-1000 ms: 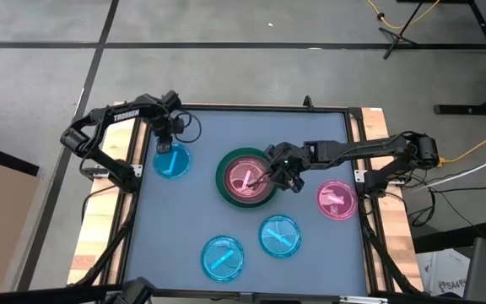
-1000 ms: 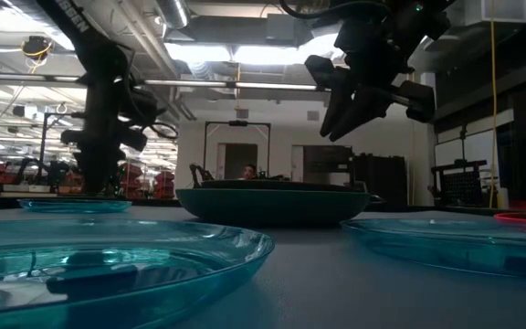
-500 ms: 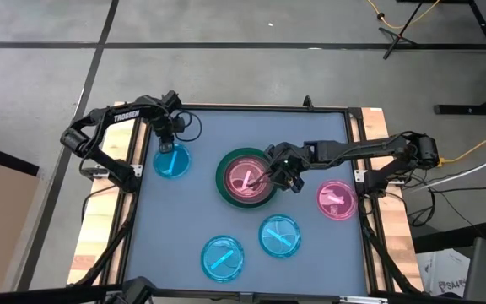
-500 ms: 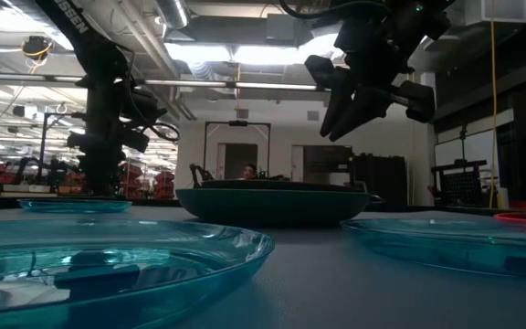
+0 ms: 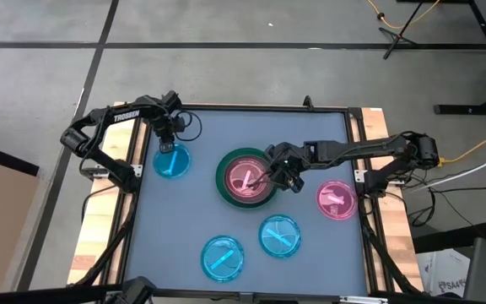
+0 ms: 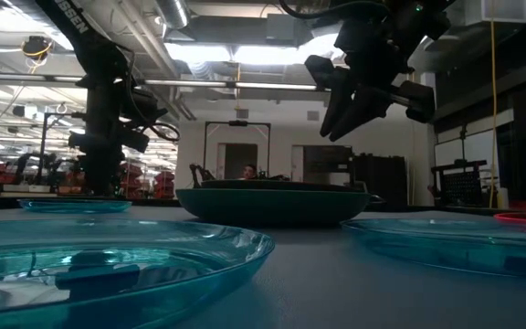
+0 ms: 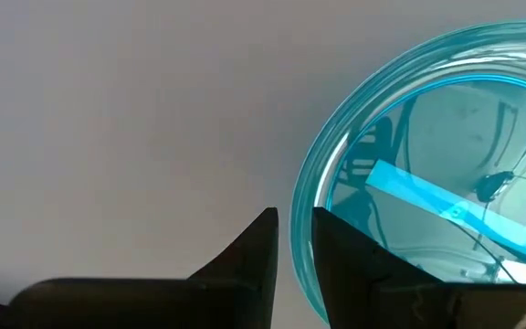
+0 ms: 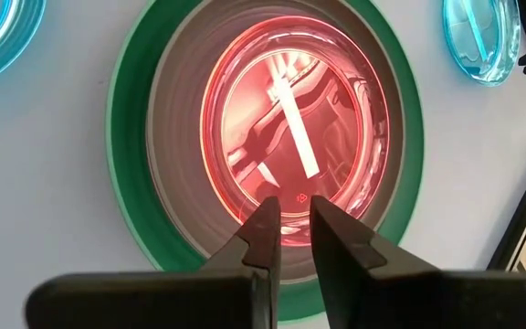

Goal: Stack plastic plates
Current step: Stack the top blue plate on top of the transparent pink plate

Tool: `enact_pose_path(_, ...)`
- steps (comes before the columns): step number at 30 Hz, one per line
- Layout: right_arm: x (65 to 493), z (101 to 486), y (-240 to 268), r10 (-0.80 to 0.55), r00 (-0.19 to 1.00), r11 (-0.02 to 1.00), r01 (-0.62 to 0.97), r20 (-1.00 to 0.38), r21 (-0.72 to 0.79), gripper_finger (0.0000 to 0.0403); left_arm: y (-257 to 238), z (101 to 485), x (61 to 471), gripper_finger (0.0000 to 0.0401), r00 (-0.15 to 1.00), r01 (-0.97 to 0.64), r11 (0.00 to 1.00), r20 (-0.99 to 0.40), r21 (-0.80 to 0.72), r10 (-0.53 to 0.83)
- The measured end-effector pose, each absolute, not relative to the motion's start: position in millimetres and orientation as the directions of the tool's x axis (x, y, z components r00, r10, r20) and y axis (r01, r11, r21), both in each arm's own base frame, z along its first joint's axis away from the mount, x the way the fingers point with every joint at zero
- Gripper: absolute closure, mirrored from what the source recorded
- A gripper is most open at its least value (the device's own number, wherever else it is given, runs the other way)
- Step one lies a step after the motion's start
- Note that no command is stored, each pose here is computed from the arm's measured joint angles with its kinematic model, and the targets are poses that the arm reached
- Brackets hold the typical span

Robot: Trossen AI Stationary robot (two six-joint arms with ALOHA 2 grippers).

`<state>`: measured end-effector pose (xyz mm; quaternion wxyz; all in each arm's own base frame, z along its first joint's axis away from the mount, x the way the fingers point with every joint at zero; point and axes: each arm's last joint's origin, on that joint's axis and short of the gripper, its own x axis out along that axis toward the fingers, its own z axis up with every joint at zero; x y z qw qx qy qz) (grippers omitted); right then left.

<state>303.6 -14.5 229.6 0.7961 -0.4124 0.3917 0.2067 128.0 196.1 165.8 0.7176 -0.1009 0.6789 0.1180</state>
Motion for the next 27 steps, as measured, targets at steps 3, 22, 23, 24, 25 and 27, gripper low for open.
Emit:
enact_pose_path(3, 304, 230, -15, 0.006, 0.608, 0.574, -0.652, -0.794, -0.495, 0.0352, 196, 166, 128, 0.0338, 0.051, -0.306, 0.952, -0.998, 0.015, 0.032)
enact_pose_path(22, 304, 230, -15, 0.006, 0.608, 0.574, -0.652, -0.794, -0.495, 0.0352, 189, 139, 124, 0.0338, 0.054, -0.325, 0.946, -0.999, -0.015, 0.003)
enact_pose_path(23, 304, 230, -15, 0.006, 0.608, 0.574, -0.652, -0.794, -0.495, 0.0352, 189, 139, 124, 0.0338, 0.053, -0.323, 0.946, -0.999, -0.013, 0.004)
enact_pose_path(24, 304, 230, -15, 0.006, 0.608, 0.574, -0.652, -0.794, -0.495, 0.0352, 189, 140, 124, 0.0338, 0.052, -0.323, 0.946, -0.999, -0.012, 0.005)
enact_pose_path(25, 304, 229, -15, 0.006, 0.607, 0.574, -0.652, -0.794, -0.495, 0.0352, 190, 140, 124, 0.0338, 0.053, -0.325, 0.946, -0.999, -0.011, 0.006)
enact_pose_path(27, 304, 229, -15, 0.006, 0.607, 0.574, -0.652, -0.794, -0.495, 0.0352, 190, 139, 124, 0.0338, 0.052, -0.325, 0.946, -0.999, -0.010, 0.007)
